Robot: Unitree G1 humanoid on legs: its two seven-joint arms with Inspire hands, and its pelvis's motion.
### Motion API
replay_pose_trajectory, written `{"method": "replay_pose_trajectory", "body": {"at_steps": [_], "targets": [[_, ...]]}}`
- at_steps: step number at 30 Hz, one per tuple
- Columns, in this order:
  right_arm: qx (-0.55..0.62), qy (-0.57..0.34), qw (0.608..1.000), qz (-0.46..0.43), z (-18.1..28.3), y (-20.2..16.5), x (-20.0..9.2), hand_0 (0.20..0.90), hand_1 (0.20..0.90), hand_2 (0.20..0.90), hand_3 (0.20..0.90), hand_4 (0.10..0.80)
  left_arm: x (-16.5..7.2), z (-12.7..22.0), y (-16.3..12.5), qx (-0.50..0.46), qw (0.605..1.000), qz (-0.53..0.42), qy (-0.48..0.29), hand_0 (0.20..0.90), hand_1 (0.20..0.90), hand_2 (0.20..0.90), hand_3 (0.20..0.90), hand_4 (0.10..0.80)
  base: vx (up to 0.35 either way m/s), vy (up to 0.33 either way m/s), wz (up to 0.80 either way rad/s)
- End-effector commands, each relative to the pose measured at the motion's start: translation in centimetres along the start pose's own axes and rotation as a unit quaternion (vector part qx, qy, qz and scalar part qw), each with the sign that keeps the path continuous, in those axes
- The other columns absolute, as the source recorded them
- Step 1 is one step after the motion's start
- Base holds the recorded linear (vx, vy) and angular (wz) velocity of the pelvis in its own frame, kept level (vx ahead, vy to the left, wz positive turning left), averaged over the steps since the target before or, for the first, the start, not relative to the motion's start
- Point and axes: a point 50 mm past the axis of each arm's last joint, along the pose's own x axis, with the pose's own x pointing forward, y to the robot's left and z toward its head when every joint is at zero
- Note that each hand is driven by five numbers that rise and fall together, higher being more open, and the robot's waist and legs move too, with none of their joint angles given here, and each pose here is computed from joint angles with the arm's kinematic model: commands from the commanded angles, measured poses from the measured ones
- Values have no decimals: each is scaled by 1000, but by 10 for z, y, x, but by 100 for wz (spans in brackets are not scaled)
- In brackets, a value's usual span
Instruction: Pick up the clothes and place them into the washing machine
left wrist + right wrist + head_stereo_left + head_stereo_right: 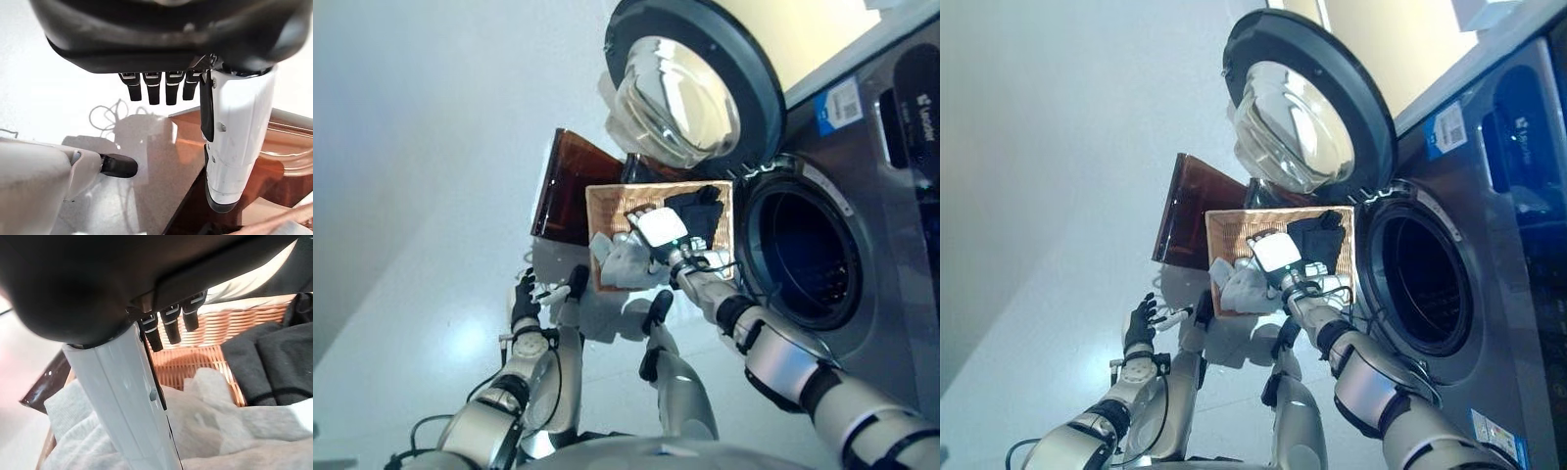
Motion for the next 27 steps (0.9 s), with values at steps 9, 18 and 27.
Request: {"method": "replay_pose_trajectory", "body": {"at_steps": [9,18,27], "targets": [[-36,10,999,-33,-13,-40,21,900,900,900,900,800,7,32,-5,-49,997,-2,-53,900,900,900,900,800,-9,-12,11],[-5,-5,1000,-6,-4,-31,19,900,900,900,900,800,8,37,-8,-57,997,-7,-56,900,900,900,900,800,-1,0,0],[0,-11,1000,-1,-5,-35,21,200,200,200,200,300,8,47,-13,-63,995,-18,-72,900,900,900,900,800,0,0,0]]}}
